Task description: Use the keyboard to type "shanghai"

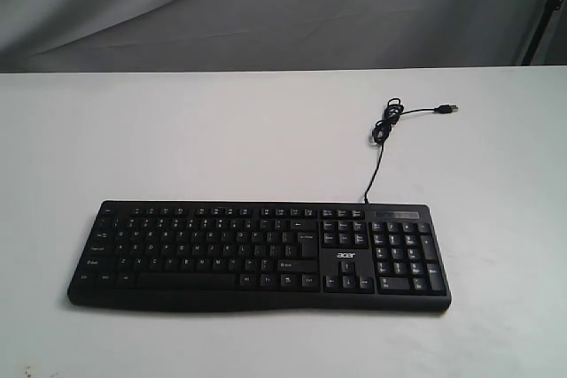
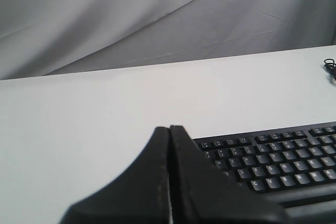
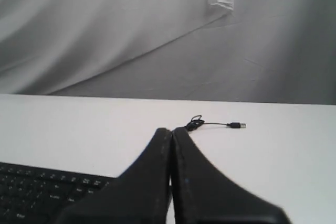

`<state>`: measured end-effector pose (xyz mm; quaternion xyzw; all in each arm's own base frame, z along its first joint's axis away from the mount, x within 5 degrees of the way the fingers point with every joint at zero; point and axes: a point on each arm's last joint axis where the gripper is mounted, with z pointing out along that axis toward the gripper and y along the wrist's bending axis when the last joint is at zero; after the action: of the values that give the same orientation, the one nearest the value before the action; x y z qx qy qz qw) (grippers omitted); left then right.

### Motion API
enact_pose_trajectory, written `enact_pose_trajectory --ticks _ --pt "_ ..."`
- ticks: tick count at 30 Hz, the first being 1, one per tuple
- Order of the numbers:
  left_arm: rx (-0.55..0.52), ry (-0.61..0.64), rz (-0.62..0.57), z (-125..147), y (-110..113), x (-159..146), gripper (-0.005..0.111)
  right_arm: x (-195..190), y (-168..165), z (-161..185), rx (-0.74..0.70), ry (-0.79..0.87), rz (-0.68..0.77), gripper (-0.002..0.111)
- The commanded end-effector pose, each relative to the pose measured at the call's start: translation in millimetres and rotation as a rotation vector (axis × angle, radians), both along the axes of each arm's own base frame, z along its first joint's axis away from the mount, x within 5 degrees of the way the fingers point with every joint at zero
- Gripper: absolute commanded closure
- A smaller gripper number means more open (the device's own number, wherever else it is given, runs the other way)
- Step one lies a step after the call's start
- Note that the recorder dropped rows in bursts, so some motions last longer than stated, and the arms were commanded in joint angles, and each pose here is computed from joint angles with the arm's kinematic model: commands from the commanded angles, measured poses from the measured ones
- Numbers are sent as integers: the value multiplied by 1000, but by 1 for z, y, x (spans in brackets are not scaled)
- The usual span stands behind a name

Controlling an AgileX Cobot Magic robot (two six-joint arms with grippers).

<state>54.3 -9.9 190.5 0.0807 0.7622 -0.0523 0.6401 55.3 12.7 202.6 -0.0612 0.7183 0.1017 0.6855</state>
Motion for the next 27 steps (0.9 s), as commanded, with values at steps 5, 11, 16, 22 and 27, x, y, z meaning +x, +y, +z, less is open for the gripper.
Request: enact_pose_trajectory --ticks 5,11,16,22,27 --pt "-3 -4 -4 -1 0 0 107 -1 -1 -7 -52 62 -13 108" --pt "-3 -4 -4 -1 0 0 107 -1 -1 -7 -52 62 -13 108" --pt "-3 -4 -4 -1 0 0 107 -1 -1 -7 -52 62 -13 108" --pt "-3 -4 -4 -1 0 0 107 -1 -1 -7 -52 62 -13 108" --pt "-3 -4 -4 -1 0 0 107 -1 -1 -7 -47 63 -13 108"
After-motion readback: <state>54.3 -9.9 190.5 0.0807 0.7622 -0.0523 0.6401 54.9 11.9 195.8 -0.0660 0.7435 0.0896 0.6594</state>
